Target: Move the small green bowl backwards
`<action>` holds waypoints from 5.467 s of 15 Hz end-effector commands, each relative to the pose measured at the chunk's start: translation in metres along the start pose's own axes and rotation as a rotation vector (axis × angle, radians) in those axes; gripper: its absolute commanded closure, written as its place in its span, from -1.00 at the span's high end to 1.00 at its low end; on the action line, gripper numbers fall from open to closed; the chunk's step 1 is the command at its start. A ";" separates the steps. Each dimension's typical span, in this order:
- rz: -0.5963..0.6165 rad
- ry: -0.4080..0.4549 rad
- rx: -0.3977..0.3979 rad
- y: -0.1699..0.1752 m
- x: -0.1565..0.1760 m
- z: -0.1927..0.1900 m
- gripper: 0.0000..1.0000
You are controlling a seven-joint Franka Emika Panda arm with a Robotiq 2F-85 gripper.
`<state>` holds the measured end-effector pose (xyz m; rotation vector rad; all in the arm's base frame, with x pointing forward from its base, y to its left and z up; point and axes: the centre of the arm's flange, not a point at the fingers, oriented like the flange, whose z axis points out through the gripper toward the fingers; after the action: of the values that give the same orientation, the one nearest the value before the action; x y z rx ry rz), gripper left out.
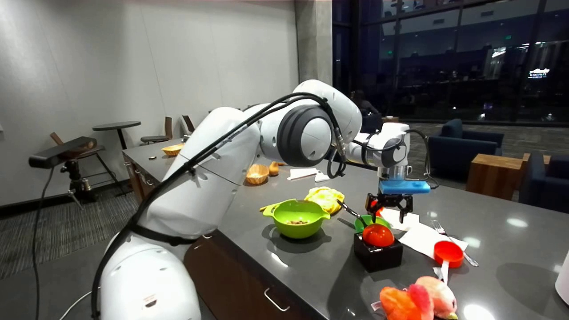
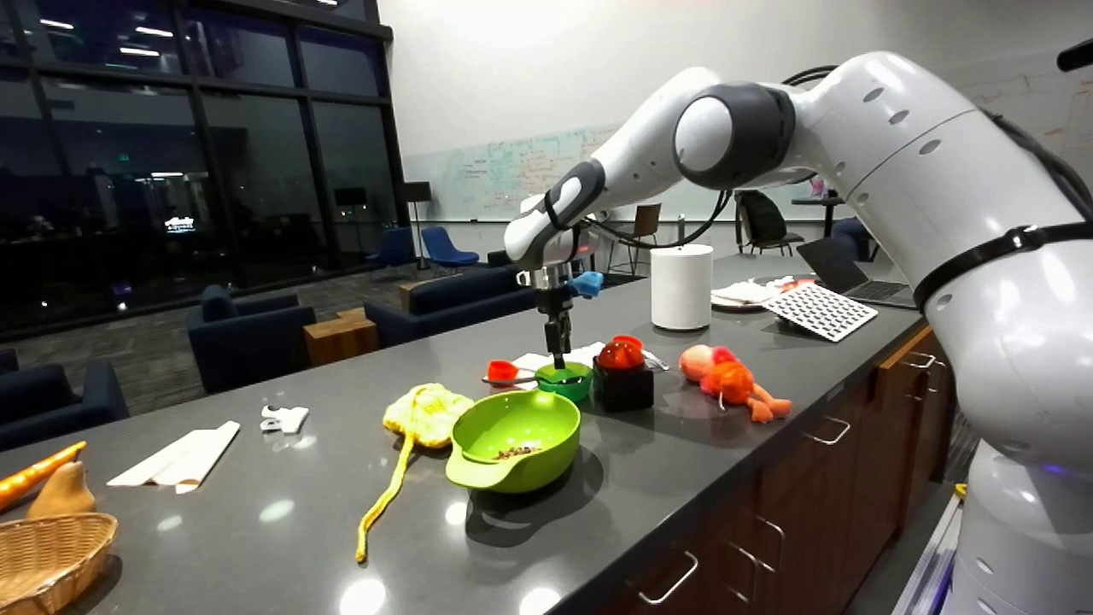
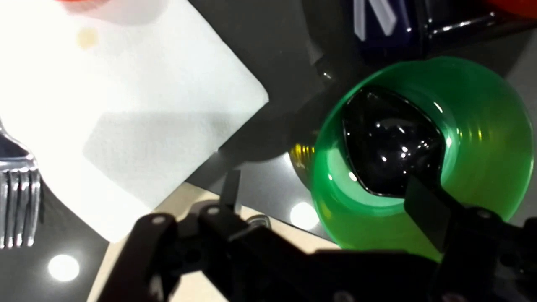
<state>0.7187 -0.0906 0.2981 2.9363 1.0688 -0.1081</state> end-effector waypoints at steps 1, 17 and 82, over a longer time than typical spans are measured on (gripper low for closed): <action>0.007 -0.002 0.021 0.015 0.011 -0.003 1.00; 0.065 0.012 0.092 0.006 0.018 -0.013 1.00; 0.403 0.022 0.240 -0.074 -0.100 -0.083 -0.98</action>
<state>0.6626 -0.1123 0.3889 3.2656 0.6102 -0.2634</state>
